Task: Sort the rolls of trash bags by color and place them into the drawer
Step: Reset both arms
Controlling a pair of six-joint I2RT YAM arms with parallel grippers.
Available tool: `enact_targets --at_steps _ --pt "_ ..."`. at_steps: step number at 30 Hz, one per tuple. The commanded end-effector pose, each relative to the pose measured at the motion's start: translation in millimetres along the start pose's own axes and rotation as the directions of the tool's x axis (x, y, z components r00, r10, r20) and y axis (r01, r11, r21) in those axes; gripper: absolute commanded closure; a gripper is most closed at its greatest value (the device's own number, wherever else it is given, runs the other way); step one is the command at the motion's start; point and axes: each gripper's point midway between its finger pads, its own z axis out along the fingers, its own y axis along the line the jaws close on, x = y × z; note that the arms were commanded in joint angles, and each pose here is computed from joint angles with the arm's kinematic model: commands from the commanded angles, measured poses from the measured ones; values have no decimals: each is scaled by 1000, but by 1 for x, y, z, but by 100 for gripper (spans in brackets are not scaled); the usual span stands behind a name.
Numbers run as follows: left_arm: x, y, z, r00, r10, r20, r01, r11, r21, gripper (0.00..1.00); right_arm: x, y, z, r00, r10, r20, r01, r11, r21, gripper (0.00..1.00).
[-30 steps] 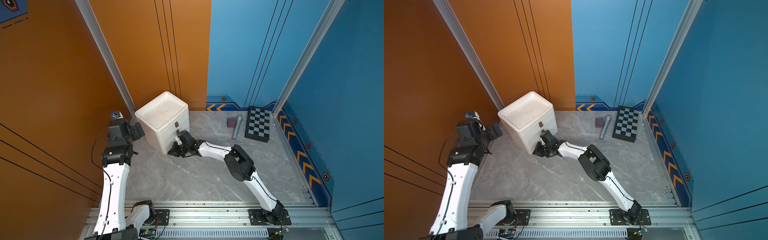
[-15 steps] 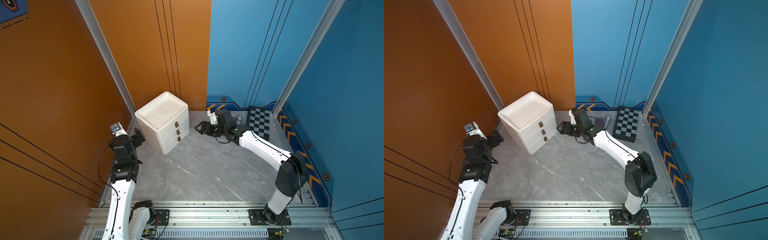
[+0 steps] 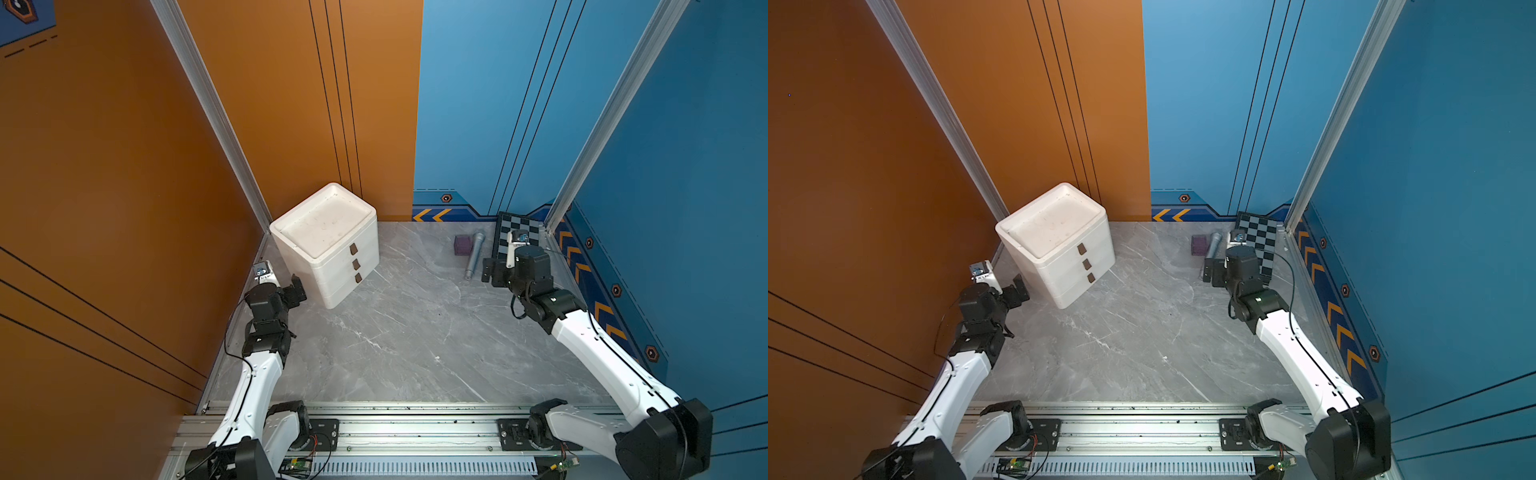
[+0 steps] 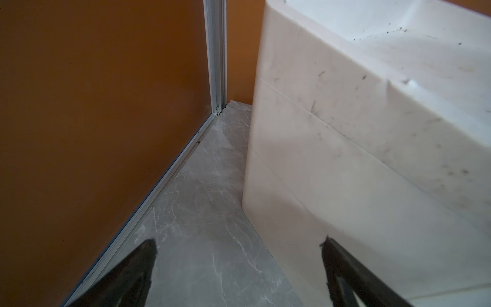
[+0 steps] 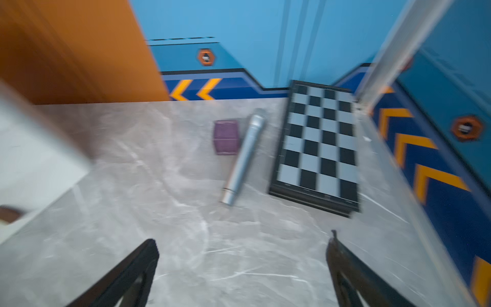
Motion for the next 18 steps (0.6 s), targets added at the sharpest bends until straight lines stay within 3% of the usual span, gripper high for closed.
enact_targets --at_steps 1,5,10,18 --pt "6 -13 7 998 24 50 -27 998 64 2 20 -63 0 992 51 114 -71 982 175 0" --pt "30 -10 20 1000 9 21 -10 999 47 2 50 -106 -3 933 167 319 -231 957 176 0" --pt "57 -10 36 1000 6 -7 -6 999 32 2 99 -129 20 953 193 233 -249 937 245 0" --pt "83 -21 52 1000 -4 -18 4 999 38 2 106 -114 54 954 140 265 -198 958 208 0"
